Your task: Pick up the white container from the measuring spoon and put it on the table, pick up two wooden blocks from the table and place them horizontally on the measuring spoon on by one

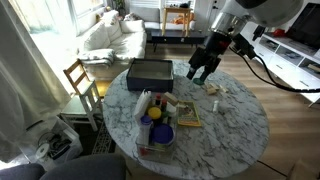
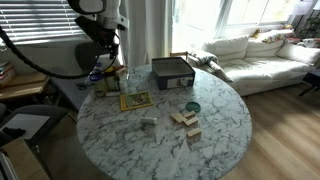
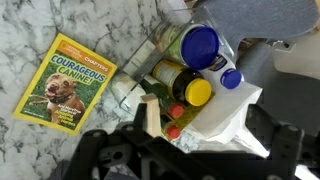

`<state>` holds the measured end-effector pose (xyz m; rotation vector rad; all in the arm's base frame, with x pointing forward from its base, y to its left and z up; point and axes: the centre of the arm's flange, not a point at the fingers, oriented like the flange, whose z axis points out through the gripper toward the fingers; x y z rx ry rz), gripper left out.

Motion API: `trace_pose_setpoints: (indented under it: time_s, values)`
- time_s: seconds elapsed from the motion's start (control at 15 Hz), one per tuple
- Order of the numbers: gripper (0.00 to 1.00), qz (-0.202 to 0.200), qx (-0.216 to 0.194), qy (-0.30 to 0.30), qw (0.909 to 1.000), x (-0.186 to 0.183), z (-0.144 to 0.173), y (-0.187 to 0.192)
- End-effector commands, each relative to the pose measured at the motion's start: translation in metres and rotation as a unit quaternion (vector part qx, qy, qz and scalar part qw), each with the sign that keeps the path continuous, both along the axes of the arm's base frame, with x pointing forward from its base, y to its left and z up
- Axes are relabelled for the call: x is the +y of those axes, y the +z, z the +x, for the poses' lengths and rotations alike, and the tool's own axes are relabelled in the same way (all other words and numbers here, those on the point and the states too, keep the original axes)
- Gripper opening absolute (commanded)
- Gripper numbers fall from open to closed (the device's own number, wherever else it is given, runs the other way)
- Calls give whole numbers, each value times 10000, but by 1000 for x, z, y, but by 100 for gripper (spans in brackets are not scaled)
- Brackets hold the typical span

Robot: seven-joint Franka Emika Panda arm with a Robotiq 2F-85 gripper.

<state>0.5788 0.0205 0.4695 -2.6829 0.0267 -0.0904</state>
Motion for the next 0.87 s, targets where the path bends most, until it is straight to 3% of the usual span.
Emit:
trace_pose_setpoints:
  time_s: [0.0,0.33,0.4,0.8]
  values:
    - [100,217,-68,56,9997,-11,-24,0]
    - [100,445,-153,-468,9978,-28,-34,6]
    - [100,273,-77,-245,9993,-20,-17,8]
    - [100,370,-96,-378,9986,-28,-22,11]
